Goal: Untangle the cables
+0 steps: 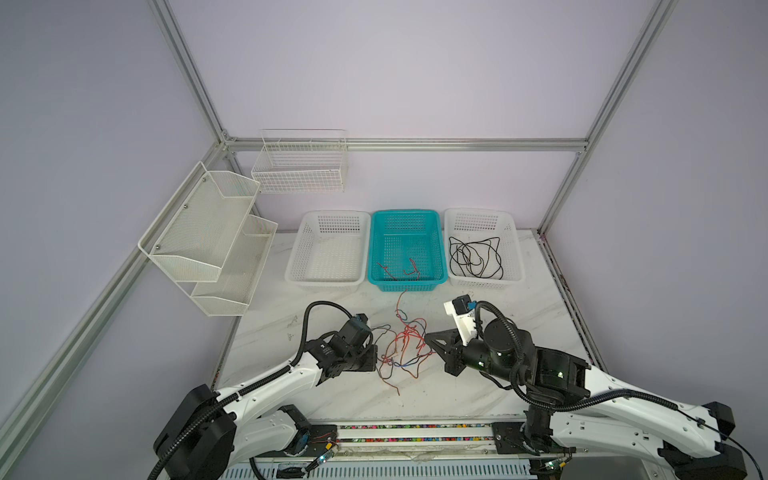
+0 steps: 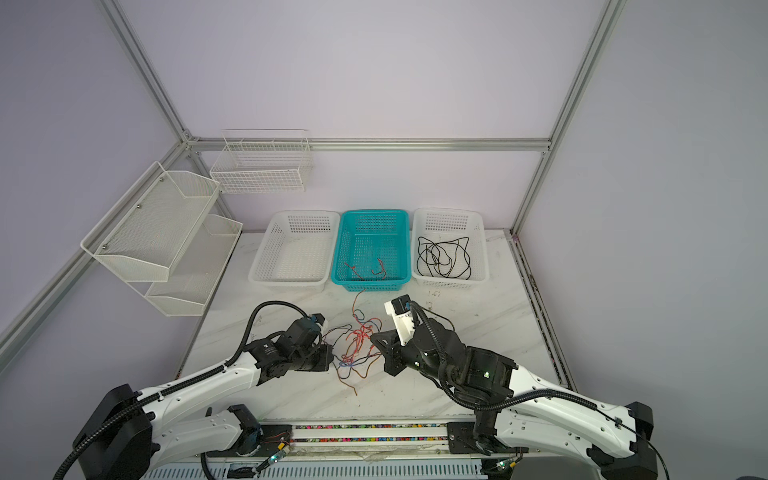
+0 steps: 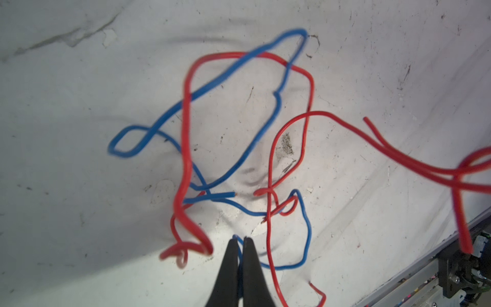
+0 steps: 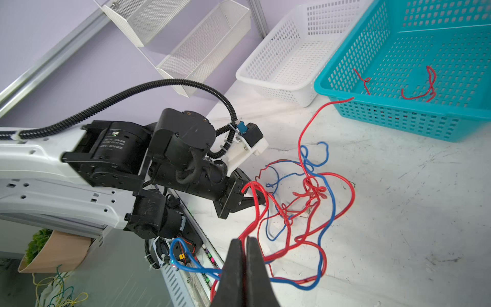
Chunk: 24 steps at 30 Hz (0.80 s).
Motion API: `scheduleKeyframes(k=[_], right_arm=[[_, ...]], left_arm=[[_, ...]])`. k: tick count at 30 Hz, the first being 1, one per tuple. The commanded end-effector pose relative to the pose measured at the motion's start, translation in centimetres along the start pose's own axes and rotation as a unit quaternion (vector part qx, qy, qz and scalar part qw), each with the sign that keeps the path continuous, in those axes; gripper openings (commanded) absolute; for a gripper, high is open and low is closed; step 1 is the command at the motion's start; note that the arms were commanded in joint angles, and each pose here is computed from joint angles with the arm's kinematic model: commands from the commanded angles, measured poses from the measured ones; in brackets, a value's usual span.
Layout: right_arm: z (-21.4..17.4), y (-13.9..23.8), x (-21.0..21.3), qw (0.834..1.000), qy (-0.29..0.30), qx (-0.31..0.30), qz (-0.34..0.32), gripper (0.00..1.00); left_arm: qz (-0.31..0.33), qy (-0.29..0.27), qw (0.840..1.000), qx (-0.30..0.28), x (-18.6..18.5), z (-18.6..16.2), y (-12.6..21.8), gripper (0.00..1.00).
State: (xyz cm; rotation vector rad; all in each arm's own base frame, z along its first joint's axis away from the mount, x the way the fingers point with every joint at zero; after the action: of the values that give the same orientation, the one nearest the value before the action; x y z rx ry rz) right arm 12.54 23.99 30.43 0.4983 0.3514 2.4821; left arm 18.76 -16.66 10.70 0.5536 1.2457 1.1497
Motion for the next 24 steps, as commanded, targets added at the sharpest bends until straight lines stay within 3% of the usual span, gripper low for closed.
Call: scheduleKeyframes(k=[1,14,24], right_arm=[[0.8,0.4,-0.4,1.0,-0.005,-0.009,-0.005,0.0],[-1.0,-1.6,-3.7,0.994,-0.095,0.001,0.056,0.0],[-3.3,-3.2,-5.2,0.994,-0.097,0.037,0.043,0.0]], left_arm=[[-0.002,0.007,1.0,-0.017,0.4,0.2,0.4,0.0],[-0.11,0.025,0.992,-0.059,-2.7,1.5,4.5,0.0],[-0.178,0.029,0.98,-0.08,-4.0,1.8,6.2,0.24]])
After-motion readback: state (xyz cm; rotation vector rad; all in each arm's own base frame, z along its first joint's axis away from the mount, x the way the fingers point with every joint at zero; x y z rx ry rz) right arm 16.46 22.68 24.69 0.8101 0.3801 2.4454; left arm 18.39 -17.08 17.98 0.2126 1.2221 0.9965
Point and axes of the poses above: each gripper's point midway between its finger pads, its own y axis back along the fingers, its own x axis along the line the jaws close on, z = x × y, the point moved 5 cm from there along y, back along the fingers, and after that the axes turned 14 degrees about y, right-handed, at the moved point
